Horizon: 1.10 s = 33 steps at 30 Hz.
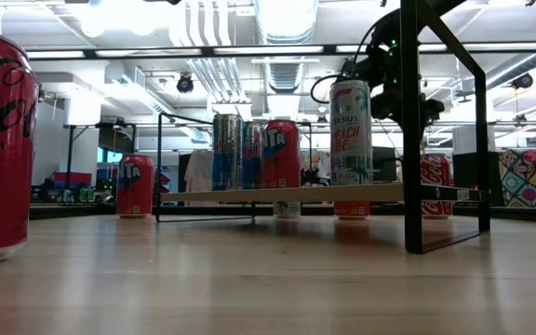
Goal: Place canned beverage on shelf
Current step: Put the red soda can on the shelf
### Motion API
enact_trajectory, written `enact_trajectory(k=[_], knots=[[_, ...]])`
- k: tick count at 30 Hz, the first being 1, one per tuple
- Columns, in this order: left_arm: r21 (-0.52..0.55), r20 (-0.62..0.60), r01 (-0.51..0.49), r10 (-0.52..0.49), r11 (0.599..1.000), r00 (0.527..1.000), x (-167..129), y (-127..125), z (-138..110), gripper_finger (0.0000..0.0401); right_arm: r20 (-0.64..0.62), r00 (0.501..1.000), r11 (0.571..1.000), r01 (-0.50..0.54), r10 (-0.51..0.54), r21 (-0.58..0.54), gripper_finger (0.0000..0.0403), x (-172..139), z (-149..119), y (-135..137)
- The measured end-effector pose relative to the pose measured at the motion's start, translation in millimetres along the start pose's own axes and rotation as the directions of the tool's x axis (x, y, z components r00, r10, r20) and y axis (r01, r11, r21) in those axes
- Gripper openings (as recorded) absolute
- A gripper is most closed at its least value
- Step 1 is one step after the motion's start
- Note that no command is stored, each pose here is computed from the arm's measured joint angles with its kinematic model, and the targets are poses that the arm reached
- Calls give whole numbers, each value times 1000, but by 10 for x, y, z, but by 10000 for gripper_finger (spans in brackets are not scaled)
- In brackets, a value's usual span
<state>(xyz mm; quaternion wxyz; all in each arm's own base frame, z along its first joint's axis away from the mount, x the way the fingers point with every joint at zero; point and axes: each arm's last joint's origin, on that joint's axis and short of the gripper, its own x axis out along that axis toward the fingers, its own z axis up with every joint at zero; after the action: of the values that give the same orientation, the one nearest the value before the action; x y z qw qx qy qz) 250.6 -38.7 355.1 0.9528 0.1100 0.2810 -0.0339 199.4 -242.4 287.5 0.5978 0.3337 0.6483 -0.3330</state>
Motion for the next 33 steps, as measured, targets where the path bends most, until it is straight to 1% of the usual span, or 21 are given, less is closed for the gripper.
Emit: enact_trajectory(k=[4, 9, 14, 18, 20, 23, 33], knots=[[2, -5, 1, -1, 1000, 1000, 12, -3, -12, 57, 6, 1000, 1000, -1, 1, 24, 83, -15, -10, -1], [2, -7, 0, 0, 1000, 1000, 17, -3, -17, 57, 6, 1000, 995, -1, 0, 96, 172, -17, -13, -1], [2, -7, 0, 0, 1000, 1000, 17, -3, -17, 57, 4, 1000, 995, 0, 0, 103, 261, -17, -15, -2], [2, -7, 0, 0, 1000, 1000, 17, -3, -17, 57, 3, 1000, 994, 0, 0, 105, 308, -18, -16, -2], [2, -7, 0, 0, 1000, 1000, 17, -3, -17, 57, 1, 1000, 994, 0, 0, 105, 323, -18, -18, -2], [2, -7, 0, 0, 1000, 1000, 18, -4, -17, 57, 1, 1000, 994, 0, 0, 106, 336, -18, -18, -2], [2, -23, 1, -1, 1000, 1000, 54, -16, -67, 57, 3, 1000, 994, -1, 0, 109, 341, -19, -16, -15]])
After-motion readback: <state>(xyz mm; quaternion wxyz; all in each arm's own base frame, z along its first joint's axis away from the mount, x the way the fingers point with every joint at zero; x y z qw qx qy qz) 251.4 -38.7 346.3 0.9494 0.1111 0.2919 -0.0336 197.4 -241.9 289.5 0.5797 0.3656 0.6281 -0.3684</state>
